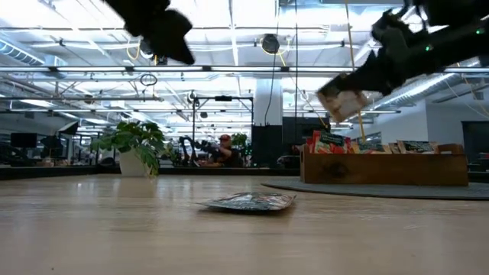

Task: Pick & Place Tea
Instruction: Put the brown tea bag into the right section of the wooden organizer

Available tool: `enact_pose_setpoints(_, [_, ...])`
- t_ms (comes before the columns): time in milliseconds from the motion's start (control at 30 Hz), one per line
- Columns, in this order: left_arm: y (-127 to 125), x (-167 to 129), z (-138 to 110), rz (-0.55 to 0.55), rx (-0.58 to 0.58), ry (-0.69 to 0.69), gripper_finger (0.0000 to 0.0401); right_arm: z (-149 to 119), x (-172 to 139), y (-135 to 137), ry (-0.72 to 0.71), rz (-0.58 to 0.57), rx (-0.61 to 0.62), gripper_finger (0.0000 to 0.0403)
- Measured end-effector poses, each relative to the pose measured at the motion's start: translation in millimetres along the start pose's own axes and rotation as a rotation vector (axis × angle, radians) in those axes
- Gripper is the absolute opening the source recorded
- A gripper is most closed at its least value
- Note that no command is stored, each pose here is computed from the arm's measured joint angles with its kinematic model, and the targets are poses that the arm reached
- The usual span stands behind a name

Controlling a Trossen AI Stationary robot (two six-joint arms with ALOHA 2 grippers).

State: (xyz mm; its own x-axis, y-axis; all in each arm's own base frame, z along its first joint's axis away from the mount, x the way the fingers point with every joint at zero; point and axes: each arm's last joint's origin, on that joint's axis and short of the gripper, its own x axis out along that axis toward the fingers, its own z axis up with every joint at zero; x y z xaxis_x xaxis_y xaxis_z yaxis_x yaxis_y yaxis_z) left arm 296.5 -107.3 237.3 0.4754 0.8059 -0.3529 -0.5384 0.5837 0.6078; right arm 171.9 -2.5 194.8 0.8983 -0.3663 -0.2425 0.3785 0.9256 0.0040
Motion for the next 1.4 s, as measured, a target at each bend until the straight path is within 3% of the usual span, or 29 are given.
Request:
enact_pose_setpoints(200, [7.9, 4.7, -27.7, 0.016, -0.154, 0.0, 0.0228, -20.9, -17.2, -7.6, -0.019, -0.114, 0.039, 0.0])
enact_pose_setpoints(400, [6.1, 5.5, -32.0, 0.011, -0.14, 0.0, 0.0228, -32.4, -31.5, -9.6, 0.007, -0.236, 0.083, 0.0])
enact_pose_setpoints(533, [6.6, 6.4, -32.2, 0.014, -0.113, 0.004, 0.0228, -21.5, -42.9, -1.8, -0.072, -0.142, 0.076, 0.0])
enact_pose_setpoints(700, [8.3, 10.4, -31.7, 0.025, -0.096, 0.013, 0.0228, 25.9, -68.6, 6.6, -0.193, -0.01, 0.038, 0.0])
enact_pose_setpoints(833, [8.7, 13.0, -31.8, 0.009, -0.1, 0.036, 0.0228, 61.2, -92.3, 0.2, -0.081, -0.046, 0.016, 0.0])
enact_pose_setpoints(933, [8.2, 12.8, -32.1, -0.005, -0.11, 0.046, 0.0228, 69.4, -102.7, -7.2, 0.044, -0.11, 0.086, 0.0])
enact_pose_setpoints(1200, [7.9, 12.7, -32.3, -0.011, -0.148, 0.051, 0.0228, 30.6, -90.6, -3.6, 0.322, -0.286, 0.216, 0.0])
enact_pose_setpoints(1400, [7.7, 12.8, -32.0, -0.012, -0.153, 0.049, 0.0228, 5.7, -78.0, 3.6, 0.386, -0.376, 0.227, 0.0])
